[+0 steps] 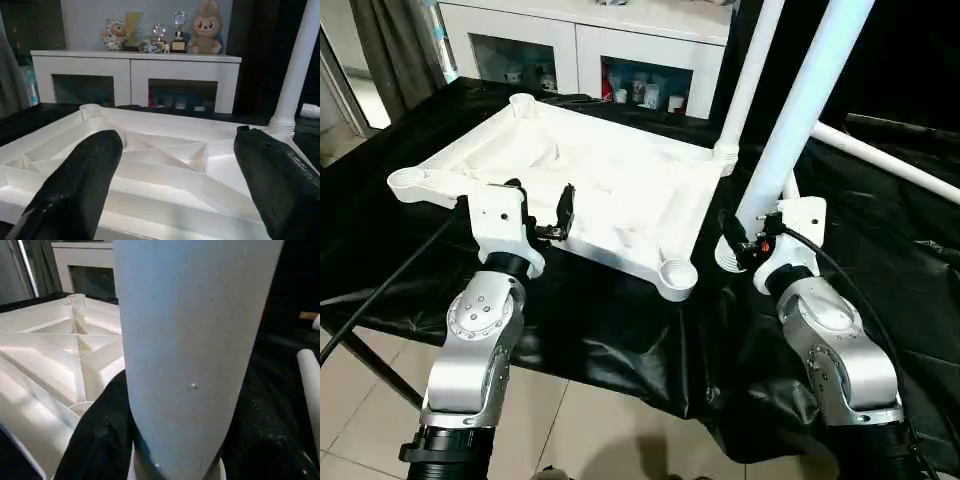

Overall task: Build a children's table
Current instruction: Pick table leg

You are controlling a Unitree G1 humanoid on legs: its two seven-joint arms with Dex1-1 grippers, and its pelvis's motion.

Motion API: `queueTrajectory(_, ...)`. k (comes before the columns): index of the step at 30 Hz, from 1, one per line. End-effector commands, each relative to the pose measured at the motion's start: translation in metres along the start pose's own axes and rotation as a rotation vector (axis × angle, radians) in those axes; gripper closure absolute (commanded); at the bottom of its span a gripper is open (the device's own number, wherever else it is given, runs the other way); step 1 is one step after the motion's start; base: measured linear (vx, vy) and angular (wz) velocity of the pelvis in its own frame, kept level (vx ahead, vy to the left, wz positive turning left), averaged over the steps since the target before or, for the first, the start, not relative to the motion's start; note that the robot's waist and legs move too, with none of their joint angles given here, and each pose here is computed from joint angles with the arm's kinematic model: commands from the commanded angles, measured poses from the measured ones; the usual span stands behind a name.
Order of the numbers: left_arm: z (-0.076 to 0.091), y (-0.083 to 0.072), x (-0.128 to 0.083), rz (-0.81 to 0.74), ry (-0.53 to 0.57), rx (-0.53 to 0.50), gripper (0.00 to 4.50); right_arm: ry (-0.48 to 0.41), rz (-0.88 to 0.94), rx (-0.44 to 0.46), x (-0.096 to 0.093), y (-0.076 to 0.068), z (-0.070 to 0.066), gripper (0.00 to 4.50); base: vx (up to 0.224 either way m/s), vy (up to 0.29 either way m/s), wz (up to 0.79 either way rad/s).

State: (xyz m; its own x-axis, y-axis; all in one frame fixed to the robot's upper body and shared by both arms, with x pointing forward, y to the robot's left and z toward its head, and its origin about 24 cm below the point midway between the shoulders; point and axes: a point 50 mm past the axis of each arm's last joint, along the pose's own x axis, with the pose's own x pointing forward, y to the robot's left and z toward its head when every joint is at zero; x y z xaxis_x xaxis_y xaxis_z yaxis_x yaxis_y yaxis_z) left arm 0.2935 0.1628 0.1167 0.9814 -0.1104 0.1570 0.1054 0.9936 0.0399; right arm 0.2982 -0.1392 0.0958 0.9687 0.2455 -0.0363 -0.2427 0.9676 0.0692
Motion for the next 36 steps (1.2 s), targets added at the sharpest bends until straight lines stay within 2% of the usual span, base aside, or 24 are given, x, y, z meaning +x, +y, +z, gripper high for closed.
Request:
queueTrajectory(1, 0.0004, 0.0001, 0.0002, 0.003, -0.004, 0.004, 0.37, -0.01, -0.009, -0.008, -0.0015, -0.002, 0.0008, 2.61, 0.0, 0.0, 0.0)
queueTrajectory(36, 0.0004, 0.0001, 0.0002, 0.003, -0.004, 0.004, 0.37, -0.01, -0.009, -0.008, -0.0015, -0.002, 0.0008, 2.61, 0.0, 0.0, 0.0)
